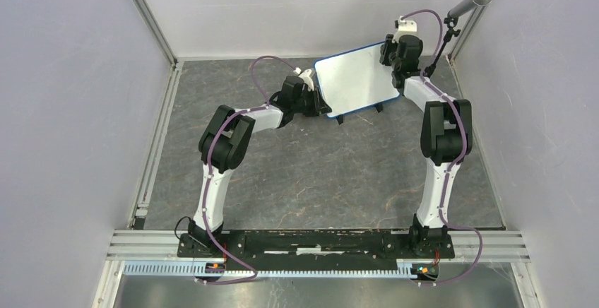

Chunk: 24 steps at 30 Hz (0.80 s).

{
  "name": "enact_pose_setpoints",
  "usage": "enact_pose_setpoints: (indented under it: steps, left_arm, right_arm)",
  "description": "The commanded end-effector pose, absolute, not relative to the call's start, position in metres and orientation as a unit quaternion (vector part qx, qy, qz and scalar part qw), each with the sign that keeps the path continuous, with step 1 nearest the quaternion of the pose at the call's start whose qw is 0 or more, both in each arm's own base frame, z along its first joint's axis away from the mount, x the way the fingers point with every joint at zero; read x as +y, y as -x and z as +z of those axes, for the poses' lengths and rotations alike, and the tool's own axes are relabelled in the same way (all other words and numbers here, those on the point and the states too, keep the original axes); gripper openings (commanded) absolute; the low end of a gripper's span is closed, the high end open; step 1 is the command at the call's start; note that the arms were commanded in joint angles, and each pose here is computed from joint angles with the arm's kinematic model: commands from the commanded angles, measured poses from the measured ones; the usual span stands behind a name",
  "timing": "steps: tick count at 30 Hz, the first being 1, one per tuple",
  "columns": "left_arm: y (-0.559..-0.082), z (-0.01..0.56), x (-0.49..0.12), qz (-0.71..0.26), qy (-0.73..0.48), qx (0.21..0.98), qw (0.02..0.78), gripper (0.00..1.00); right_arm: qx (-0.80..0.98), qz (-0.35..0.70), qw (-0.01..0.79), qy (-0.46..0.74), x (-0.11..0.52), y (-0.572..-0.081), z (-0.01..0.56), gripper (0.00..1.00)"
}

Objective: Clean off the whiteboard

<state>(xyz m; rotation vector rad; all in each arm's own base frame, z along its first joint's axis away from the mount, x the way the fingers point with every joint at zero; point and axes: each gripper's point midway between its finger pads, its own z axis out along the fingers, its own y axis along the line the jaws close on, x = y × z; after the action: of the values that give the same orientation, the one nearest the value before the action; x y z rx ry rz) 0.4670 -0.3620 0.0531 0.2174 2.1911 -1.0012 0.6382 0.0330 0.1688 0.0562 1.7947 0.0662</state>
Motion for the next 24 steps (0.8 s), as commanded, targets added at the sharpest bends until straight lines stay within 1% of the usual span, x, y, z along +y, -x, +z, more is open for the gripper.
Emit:
enact_pose_setpoints:
  steps: [1, 3, 7, 10, 13, 19, 22, 24]
  left_arm:
    - [-0.466, 0.012, -0.347, -0.333, -0.069, 0.881, 0.329, 0.02]
    - [-0.466, 0.01, -0.347, -0.331, -0.068, 0.882, 0.328, 0.02]
    - [-0.467, 0.011, -0.347, -0.331, -0.068, 0.882, 0.329, 0.02]
    - [-0.467, 0.009, -0.347, -0.328, -0.067, 0.885, 0.324, 0.02]
    - [-0.466, 0.01, -0.346, -0.328, -0.067, 0.883, 0.327, 0.02]
    - [-0.467, 0.01, -0.347, -0.329, -0.068, 0.884, 0.327, 0.02]
    - [-0.467, 0.009, -0.347, -0.327, -0.067, 0.884, 0.327, 0.02]
    - [-0.467, 0.009, -0.348, -0.327, -0.068, 0.885, 0.324, 0.02]
  right_arm:
    - [0.778, 0.07, 0.623, 0.046, 0.099, -0.641, 0.172, 0.34]
    - [0.782, 0.082, 0.612, 0.084, 0.131, -0.636, 0.167, 0.34]
    - [0.773, 0.104, 0.607, 0.155, 0.192, -0.611, 0.161, 0.34]
    - [0.77, 0.122, 0.604, 0.169, 0.206, -0.602, 0.164, 0.34]
    - [0.766, 0.111, 0.619, 0.13, 0.183, -0.602, 0.176, 0.34]
    - [0.777, 0.089, 0.622, 0.047, 0.11, -0.636, 0.195, 0.35]
    - [0.778, 0.069, 0.624, 0.017, 0.078, -0.629, 0.203, 0.35]
    - [0.782, 0.056, 0.62, 0.02, 0.072, -0.618, 0.203, 0.34]
